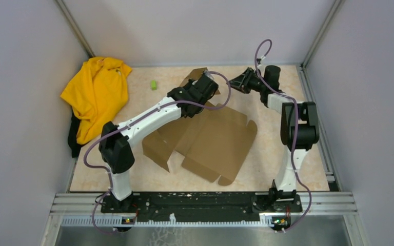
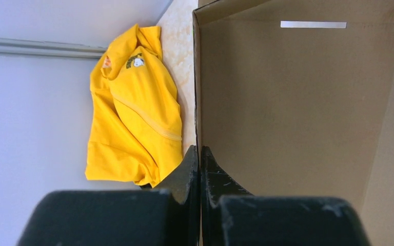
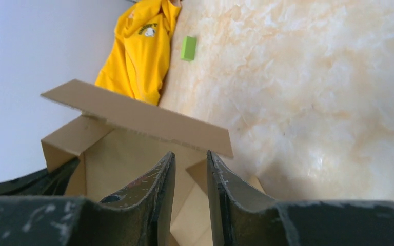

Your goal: Fold the paper box

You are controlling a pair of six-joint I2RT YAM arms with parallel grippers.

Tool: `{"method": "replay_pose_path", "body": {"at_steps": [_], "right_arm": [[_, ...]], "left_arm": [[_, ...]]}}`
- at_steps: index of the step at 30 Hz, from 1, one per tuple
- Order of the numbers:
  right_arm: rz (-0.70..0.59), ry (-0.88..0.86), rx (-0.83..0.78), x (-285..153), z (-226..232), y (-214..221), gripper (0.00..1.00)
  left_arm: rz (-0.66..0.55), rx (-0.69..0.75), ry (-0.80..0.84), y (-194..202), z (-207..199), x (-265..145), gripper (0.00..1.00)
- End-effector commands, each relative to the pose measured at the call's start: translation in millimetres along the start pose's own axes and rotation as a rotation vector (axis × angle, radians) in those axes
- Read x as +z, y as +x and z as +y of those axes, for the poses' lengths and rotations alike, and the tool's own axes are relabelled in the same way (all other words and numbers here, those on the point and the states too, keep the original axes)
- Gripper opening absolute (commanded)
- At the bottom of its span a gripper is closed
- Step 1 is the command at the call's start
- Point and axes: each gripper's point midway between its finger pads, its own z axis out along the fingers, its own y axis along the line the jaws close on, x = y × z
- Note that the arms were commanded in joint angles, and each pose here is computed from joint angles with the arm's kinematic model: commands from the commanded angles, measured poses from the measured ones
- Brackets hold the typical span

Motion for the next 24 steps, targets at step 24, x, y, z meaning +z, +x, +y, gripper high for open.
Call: {"method": "replay_pose_path", "body": {"at_steps": [24], "right_arm": [[0.069, -0.171, -0.027, 47, 2, 26, 0.28]], "left_arm": [[0.029, 0.253, -0.143, 4, -46, -4, 0.0]]}}
